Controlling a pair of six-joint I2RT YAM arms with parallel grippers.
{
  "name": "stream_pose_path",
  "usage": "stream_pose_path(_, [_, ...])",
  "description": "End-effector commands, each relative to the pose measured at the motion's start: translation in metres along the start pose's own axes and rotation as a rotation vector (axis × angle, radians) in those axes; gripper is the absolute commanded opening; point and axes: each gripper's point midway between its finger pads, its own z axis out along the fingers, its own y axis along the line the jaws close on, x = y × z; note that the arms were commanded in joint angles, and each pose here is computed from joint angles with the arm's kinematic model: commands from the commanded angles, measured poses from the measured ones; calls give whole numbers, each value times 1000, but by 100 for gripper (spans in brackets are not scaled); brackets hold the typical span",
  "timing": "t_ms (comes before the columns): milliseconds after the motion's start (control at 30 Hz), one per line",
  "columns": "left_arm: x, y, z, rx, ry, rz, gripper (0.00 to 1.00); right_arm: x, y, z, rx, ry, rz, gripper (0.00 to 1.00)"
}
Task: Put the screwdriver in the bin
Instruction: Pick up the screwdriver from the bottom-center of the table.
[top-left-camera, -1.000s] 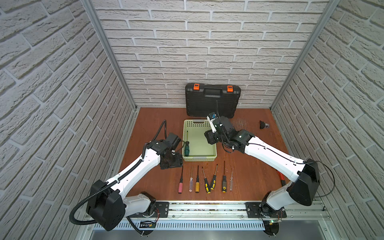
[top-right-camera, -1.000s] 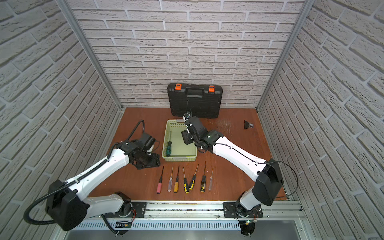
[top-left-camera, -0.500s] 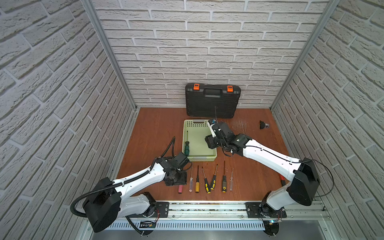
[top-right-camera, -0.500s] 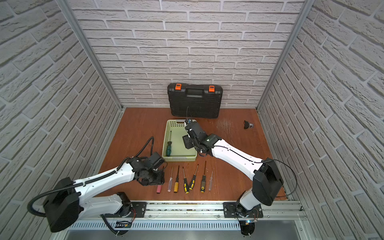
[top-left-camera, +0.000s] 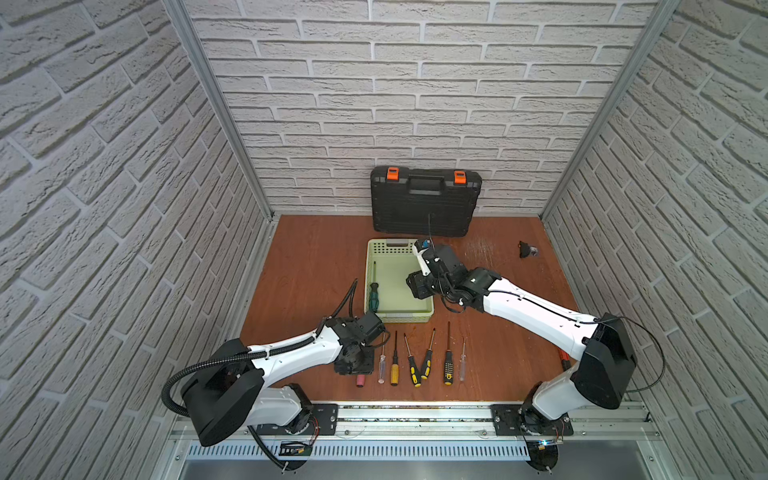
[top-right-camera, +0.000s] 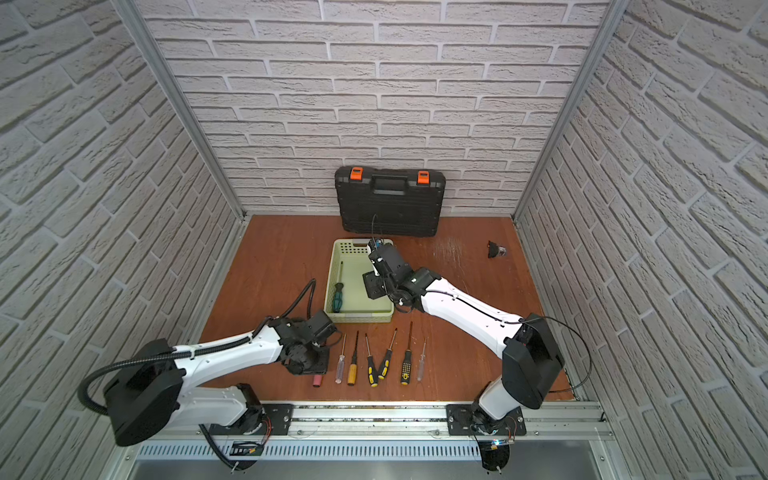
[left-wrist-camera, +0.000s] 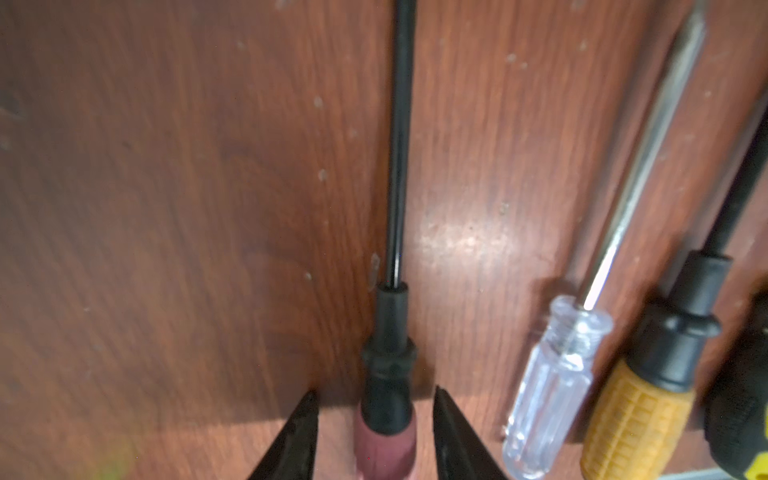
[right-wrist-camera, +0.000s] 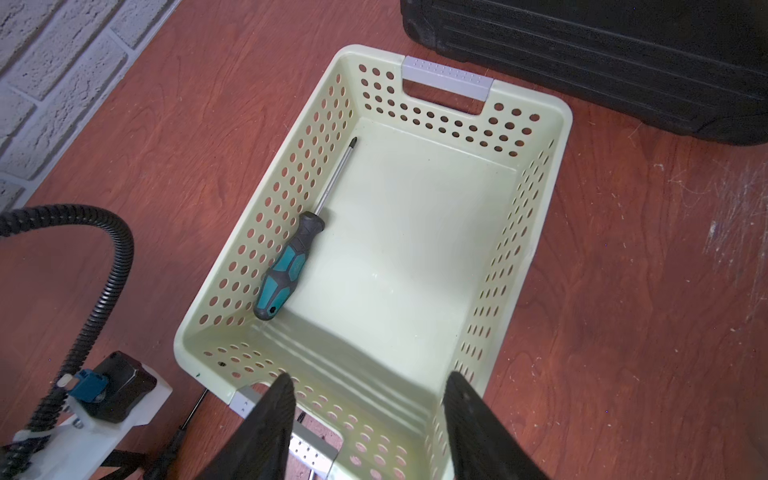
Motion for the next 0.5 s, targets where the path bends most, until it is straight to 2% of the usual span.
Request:
stream_pose_path(0, [7, 5, 7, -36, 8, -23, 45, -6, 5, 5, -14, -24, 16, 59])
stream_pose_path(200, [11, 4, 17, -44, 30, -26, 35, 0, 4, 9, -11, -11, 26, 59])
stream_pose_path(367, [14, 5, 20, -63, 46, -22, 15, -1, 0, 6, 5, -23, 22, 59])
stream_pose_path(467, [10, 4, 15, -54, 20, -30, 11, -2, 0, 5, 8, -28, 17, 59])
